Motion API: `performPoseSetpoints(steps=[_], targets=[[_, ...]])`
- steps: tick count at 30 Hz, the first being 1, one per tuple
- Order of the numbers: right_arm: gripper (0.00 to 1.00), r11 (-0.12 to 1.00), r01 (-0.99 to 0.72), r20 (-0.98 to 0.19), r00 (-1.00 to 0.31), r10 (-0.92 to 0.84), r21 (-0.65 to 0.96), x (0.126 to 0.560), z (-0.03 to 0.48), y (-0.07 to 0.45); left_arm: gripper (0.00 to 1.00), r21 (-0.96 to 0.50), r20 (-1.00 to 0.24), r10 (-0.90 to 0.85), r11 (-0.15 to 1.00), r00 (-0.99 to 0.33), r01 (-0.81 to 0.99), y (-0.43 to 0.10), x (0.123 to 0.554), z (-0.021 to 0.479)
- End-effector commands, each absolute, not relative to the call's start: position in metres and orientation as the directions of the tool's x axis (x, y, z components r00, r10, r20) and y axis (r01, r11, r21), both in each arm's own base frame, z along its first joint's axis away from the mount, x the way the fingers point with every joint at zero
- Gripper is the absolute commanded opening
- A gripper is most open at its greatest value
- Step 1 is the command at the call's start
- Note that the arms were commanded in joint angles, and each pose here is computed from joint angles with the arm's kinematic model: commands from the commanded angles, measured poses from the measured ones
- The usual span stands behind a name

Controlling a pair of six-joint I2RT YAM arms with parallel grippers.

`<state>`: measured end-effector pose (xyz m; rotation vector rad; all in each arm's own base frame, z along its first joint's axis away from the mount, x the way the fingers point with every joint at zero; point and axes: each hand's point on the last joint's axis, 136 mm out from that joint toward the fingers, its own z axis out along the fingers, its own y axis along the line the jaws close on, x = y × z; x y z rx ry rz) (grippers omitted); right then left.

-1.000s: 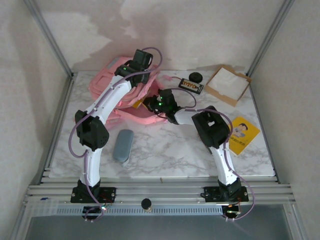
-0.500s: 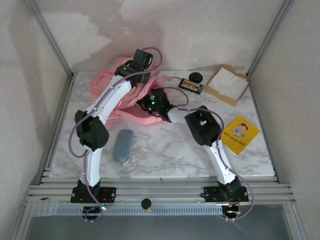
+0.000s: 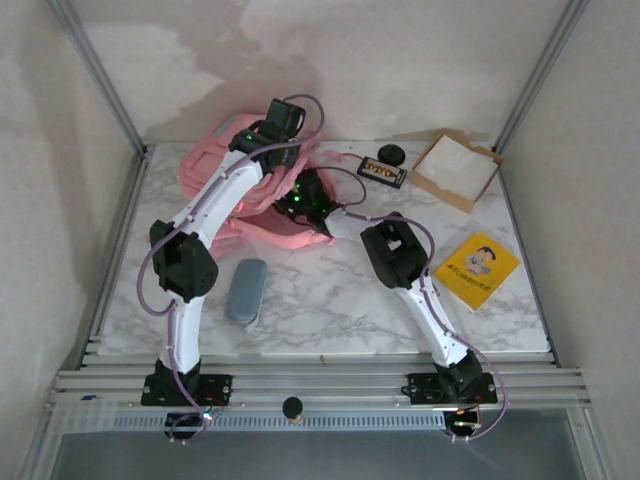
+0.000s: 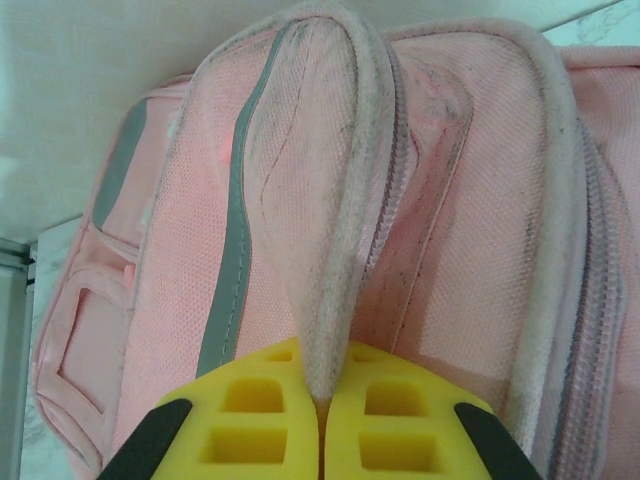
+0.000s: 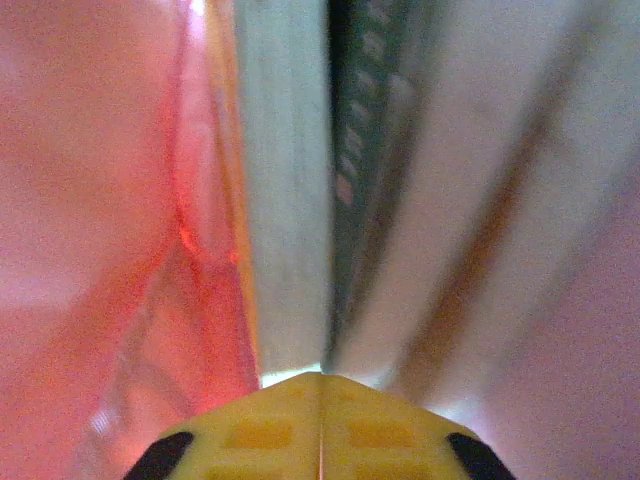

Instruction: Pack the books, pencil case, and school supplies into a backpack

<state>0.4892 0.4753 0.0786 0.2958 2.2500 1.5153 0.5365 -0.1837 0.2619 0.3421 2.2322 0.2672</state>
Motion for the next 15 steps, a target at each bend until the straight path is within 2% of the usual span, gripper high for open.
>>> performPoseSetpoints(steps=[1, 4, 9, 15], targets=[[0.14, 0.420, -0.160, -0.348, -0.837, 0.423, 0.893, 0.479, 0.137, 0.450, 0.00, 0.194, -0.853, 0.220, 0.975, -0.474, 0.104, -0.187, 0.537, 0.334], [0.18, 0.450, -0.155, -0.382, -0.795, 0.471, 0.879, 0.470, 0.152, 0.402, 0.00, 0.122, -0.854, 0.164, 0.986, -0.493, 0.116, -0.194, 0.532, 0.331], [0.27, 0.575, -0.150, -0.492, -0.712, 0.502, 0.804, 0.460, 0.174, 0.326, 0.00, 0.004, -0.841, 0.067, 0.993, -0.536, 0.117, -0.204, 0.524, 0.306], [0.36, 0.697, -0.062, -0.593, -0.584, 0.555, 0.714, 0.438, 0.200, 0.218, 0.12, -0.145, -0.800, -0.032, 0.979, -0.599, 0.141, -0.228, 0.501, 0.250]])
